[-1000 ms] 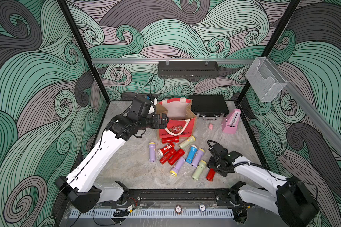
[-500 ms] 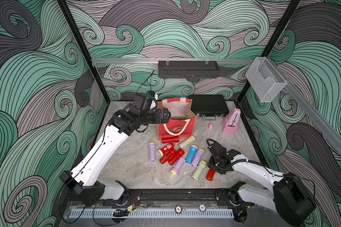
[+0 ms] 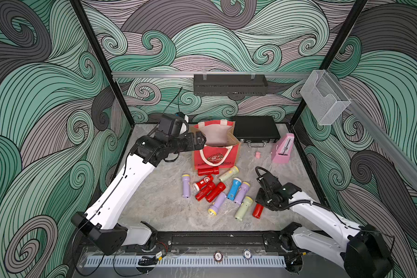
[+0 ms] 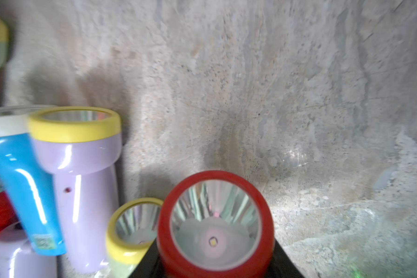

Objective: Put the flashlights into the tote bags
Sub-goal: Pick up the flashlight from the center of the board, then place the flashlight in the canvas bag.

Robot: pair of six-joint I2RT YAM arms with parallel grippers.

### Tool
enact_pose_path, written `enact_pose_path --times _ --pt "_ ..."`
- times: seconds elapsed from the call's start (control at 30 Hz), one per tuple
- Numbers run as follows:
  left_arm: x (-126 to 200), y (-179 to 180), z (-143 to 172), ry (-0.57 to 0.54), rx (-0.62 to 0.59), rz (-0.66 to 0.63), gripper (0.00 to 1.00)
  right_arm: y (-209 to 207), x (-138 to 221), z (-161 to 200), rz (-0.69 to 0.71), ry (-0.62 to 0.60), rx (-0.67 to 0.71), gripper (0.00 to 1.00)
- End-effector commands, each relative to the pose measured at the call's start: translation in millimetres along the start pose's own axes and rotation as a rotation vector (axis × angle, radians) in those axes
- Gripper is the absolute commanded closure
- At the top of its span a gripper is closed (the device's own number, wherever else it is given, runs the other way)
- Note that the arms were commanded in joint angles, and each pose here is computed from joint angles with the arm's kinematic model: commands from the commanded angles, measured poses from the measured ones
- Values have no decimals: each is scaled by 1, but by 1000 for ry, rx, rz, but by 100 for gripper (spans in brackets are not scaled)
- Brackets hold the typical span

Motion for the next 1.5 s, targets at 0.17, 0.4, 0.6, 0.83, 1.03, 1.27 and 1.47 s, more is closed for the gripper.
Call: enact_pose_path --times 0.17,0.4,0.6,0.83,1.03,1.27,1.47 --pt "6 13 -11 -29 38 -13 1 1 57 -25 -18 -159 71 100" --pt "11 32 -10 2 18 -73 1 36 103 -58 -69 -262 195 100" --pt "18 54 -3 8 66 -115 1 68 153 -90 -126 -388 252 100" --pt "15 72 -7 15 121 -176 1 117 195 -112 -216 -446 337 100" --pt "7 78 -4 26 156 -194 1 168 226 -131 -307 -497 444 100" --pt "-7 92 18 78 147 -231 1 228 223 -144 -404 -449 578 100" --pt "-6 94 35 104 173 -223 1 262 217 -161 -383 -437 609 100"
Point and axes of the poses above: each gripper's point midway between its finger pads, its own x axis back along the fingers, its own y axis along the line the jaws close on, z = x × y, the point moved 5 cm from there along x, back along the fingers, and after that the axes turned 5 degrees about -x, right-handed, at the moved point
